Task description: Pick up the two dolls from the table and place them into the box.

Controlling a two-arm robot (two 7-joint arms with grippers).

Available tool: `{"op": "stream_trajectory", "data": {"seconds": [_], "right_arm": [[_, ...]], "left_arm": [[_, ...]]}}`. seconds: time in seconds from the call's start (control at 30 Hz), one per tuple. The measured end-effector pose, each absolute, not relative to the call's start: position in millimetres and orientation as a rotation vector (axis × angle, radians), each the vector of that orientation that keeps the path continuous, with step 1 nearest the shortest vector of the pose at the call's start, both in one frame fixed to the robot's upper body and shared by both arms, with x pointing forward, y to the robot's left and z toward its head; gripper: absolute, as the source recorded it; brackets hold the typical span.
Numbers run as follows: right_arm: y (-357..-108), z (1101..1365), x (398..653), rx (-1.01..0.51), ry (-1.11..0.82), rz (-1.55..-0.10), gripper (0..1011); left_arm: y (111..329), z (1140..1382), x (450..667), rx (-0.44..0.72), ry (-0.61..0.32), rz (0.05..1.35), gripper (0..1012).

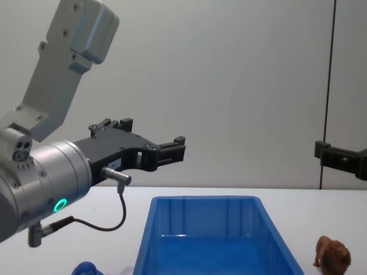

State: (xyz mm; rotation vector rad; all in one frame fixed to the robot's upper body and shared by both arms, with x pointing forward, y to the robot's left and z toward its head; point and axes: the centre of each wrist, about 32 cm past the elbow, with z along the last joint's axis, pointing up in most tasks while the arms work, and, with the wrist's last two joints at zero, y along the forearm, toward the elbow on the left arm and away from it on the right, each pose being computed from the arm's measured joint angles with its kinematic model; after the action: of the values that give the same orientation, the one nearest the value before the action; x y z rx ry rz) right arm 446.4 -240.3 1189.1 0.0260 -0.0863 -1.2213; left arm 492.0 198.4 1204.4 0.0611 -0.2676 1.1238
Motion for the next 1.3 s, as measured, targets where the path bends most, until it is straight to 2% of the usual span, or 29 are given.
{"op": "stream_trajectory", "data": {"seconds": [0.73, 1.3], "right_arm": [[-269, 1182, 454, -0.05, -0.112, -1.273, 1001], [-299, 1171, 442, -0.205, -0.038, -1.297, 1001]], "left_arm": [[198, 1204, 492, 0.061, -0.268, 1.124, 1001], [198, 1204, 492, 0.061, -0.267, 1.124, 1001]]}}
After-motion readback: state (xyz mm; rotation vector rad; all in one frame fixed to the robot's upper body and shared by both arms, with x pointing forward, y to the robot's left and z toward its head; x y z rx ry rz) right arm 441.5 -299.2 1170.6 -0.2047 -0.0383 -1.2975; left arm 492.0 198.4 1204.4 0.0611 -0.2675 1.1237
